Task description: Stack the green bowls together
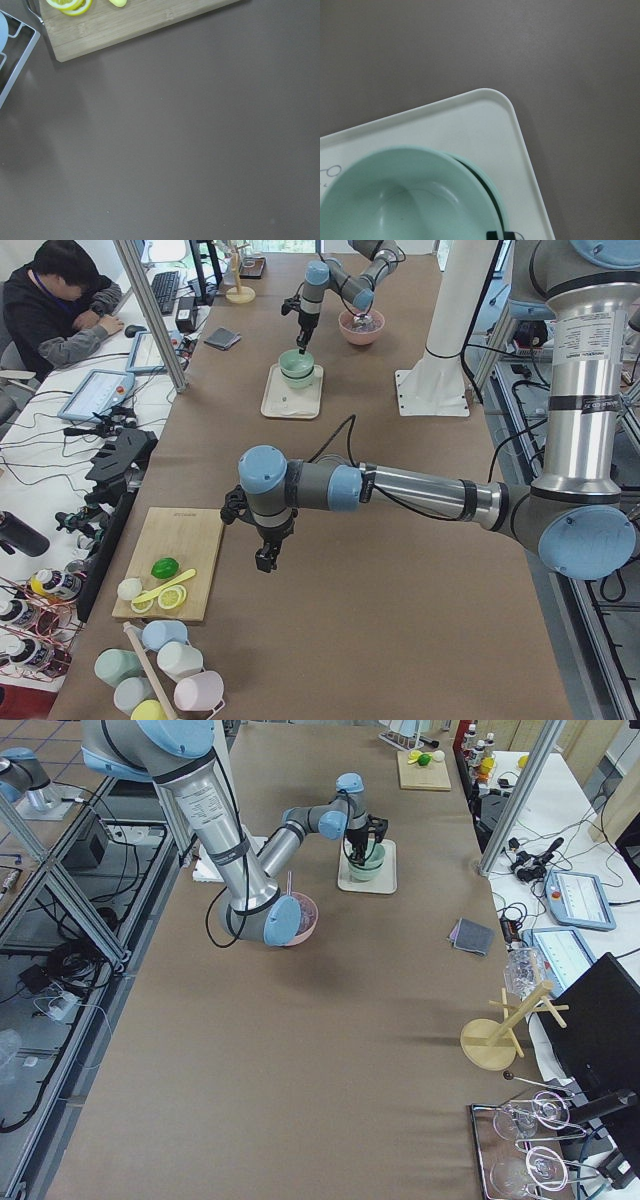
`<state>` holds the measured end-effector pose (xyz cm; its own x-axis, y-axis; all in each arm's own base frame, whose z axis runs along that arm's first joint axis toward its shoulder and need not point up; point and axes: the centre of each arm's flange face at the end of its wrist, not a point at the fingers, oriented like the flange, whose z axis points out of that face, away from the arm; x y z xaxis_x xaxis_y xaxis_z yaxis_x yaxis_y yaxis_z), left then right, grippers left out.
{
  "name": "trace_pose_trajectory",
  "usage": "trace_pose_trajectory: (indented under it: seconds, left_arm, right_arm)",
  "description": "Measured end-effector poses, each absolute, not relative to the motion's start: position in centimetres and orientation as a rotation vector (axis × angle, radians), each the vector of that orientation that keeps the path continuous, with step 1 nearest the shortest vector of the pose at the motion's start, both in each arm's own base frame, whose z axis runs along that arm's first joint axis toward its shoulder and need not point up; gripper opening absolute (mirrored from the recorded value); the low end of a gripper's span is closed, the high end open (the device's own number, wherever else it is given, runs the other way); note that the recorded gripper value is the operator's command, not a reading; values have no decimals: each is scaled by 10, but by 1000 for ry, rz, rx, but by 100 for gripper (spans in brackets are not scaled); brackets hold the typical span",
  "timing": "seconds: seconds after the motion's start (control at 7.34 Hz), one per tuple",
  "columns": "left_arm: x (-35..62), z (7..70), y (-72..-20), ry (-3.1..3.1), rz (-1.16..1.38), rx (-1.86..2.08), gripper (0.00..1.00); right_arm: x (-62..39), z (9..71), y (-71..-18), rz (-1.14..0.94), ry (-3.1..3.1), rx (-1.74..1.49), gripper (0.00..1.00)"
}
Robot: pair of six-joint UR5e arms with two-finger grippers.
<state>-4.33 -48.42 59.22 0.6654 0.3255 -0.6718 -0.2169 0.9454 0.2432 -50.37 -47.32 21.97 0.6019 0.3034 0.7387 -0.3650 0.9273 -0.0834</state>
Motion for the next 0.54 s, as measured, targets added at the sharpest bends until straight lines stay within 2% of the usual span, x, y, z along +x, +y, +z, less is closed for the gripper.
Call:
trace_pose_trajectory:
  seconds: [0.54]
  left_arm:
    - [-43, 594, -484, 786, 306, 143, 98]
  right_arm:
    - [-513, 225, -469, 378, -822, 82, 0]
